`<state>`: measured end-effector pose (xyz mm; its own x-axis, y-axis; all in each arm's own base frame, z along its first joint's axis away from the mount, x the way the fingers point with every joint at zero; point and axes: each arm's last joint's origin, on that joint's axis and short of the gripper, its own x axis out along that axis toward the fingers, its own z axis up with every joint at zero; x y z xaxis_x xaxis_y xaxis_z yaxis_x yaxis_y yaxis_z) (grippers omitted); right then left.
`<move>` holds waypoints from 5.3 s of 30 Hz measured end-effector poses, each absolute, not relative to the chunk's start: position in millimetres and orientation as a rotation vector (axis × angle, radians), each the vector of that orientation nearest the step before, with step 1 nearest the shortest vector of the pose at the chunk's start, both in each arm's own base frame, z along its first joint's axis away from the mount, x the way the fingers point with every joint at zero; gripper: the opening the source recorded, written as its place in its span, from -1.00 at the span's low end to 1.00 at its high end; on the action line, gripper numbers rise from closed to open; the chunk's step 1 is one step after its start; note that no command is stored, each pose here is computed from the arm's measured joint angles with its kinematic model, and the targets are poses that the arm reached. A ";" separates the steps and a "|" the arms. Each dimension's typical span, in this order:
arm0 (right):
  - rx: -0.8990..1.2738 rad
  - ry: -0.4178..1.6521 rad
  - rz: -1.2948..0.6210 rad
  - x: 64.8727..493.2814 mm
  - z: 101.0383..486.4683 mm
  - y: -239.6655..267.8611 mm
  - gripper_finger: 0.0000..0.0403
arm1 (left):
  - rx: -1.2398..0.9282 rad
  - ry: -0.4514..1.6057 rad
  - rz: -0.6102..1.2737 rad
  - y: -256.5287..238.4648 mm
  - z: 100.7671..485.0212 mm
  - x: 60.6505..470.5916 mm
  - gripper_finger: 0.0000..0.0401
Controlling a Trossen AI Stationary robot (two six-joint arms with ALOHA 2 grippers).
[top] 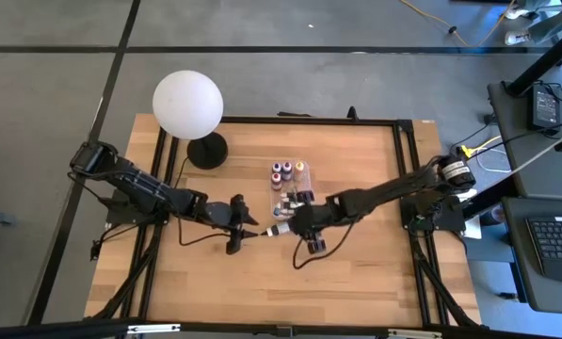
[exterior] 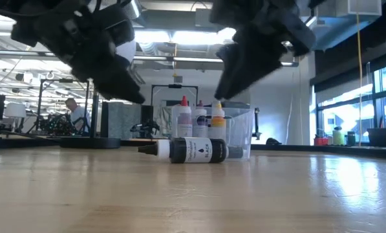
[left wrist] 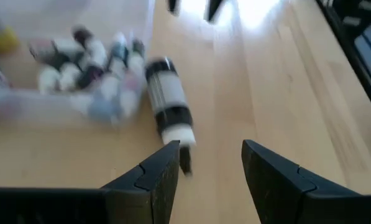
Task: Pick & Place food coloring
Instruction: Put the large black food coloring bottle in the transparent bin
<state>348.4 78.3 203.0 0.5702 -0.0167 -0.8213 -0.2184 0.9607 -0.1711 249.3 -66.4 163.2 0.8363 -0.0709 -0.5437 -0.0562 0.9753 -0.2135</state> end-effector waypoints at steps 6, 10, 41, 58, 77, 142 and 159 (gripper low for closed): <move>-0.296 0.848 0.026 340.7 179.7 88.7 -0.21 | -0.221 0.636 0.062 -78.3 153.9 243.1 -0.15; -0.295 0.751 0.046 341.8 174.5 89.1 -0.21 | -0.205 0.639 0.081 -84.0 145.0 245.7 -0.15; -0.332 0.747 0.064 339.8 170.8 88.2 -0.21 | -0.126 0.543 0.228 -87.6 82.9 272.7 -0.24; -0.332 0.749 0.064 339.7 170.7 88.2 -0.21 | -0.058 0.540 0.204 -87.8 84.5 273.2 -0.82; -0.264 0.742 0.049 353.6 204.6 97.7 -0.21 | -0.023 0.716 0.168 -85.7 173.1 269.4 -0.82; -0.316 0.745 0.057 354.3 204.8 96.3 -0.21 | -0.287 1.967 0.251 -42.9 226.5 289.4 -0.42; -0.308 0.747 0.053 354.2 204.7 96.2 -0.21 | -0.240 1.748 0.389 -42.8 271.9 263.0 -0.01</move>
